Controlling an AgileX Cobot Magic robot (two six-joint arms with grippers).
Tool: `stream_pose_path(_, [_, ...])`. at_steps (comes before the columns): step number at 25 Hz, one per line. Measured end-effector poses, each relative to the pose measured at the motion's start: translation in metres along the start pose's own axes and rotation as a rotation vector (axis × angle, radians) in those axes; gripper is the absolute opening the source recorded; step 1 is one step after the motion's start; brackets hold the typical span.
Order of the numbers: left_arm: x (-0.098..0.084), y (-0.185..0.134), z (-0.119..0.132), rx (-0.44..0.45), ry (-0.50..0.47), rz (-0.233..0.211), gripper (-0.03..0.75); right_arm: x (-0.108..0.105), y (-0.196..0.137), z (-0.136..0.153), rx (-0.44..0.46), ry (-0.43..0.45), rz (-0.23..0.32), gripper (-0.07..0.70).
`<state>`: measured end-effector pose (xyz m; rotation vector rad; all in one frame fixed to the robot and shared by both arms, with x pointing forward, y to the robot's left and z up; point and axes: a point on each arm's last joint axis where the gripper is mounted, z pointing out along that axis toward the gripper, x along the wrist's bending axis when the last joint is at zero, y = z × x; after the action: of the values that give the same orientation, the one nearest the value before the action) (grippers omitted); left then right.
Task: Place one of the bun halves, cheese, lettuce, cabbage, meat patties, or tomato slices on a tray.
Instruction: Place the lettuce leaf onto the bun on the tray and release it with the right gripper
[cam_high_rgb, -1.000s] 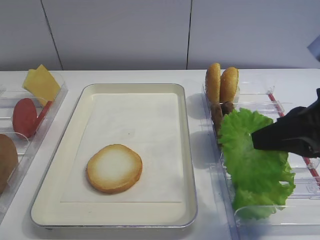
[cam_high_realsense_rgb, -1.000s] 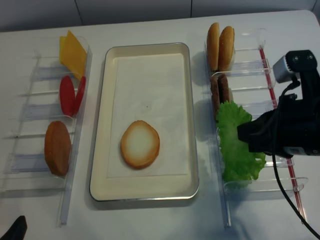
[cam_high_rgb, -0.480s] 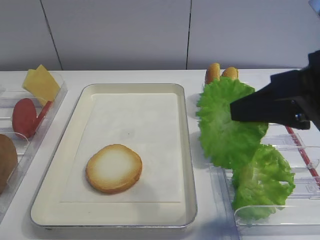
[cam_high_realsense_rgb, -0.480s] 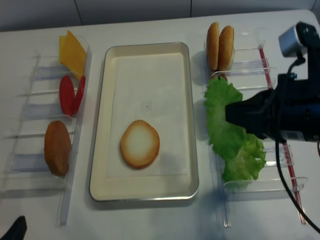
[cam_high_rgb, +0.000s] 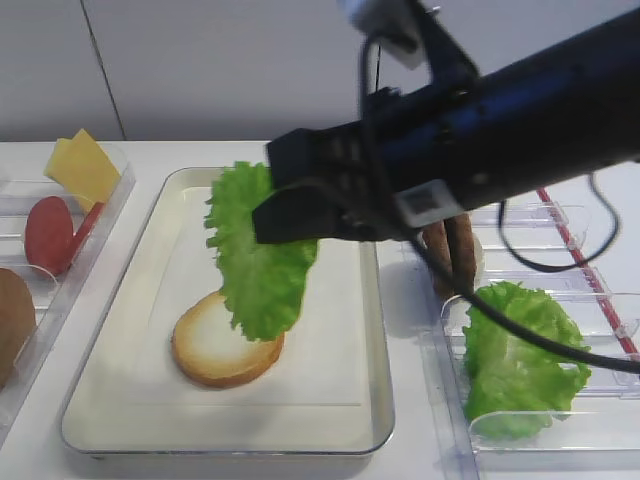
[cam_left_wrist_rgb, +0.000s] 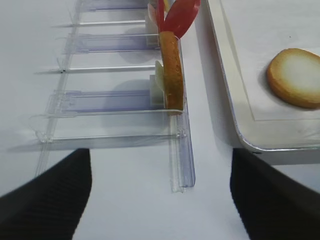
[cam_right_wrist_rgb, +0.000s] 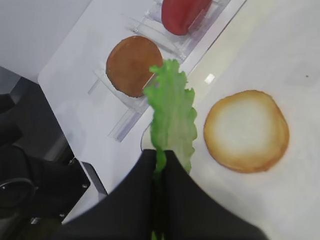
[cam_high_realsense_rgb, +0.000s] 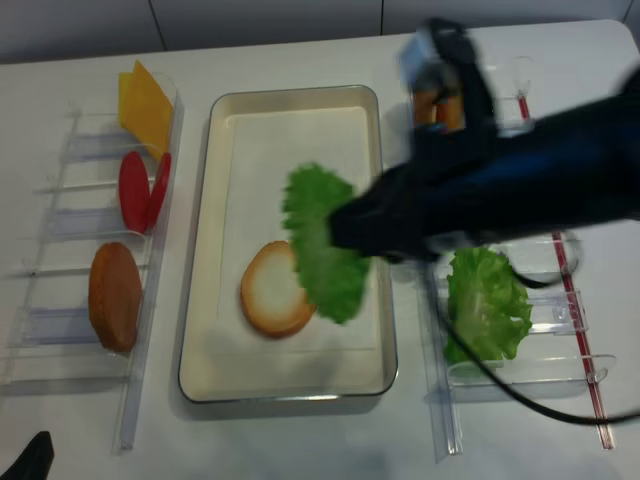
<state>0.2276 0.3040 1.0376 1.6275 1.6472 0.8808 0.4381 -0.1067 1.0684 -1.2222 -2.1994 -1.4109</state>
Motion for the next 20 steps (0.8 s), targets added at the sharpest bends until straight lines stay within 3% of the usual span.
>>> stream_pose_path(3, [0.000, 0.000, 0.000, 0.000, 0.000, 0.000, 0.556, 0.003, 0.008, 0.034, 0.029, -0.005, 0.000, 0.053])
stream_pose_path(8, [0.000, 0.000, 0.000, 0.000, 0.000, 0.000, 0.556, -0.003, 0.021, 0.081, 0.048, 0.001, 0.060, 0.052])
stream_pose_path(16, [0.000, 0.000, 0.000, 0.000, 0.000, 0.000, 0.556, -0.020, 0.026, 0.118, 0.066, -0.008, 0.157, 0.052])
stream_pose_path(20, [0.000, 0.000, 0.000, 0.000, 0.000, 0.000, 0.556, -0.026, 0.019, 0.129, 0.094, -0.021, 0.174, 0.052])
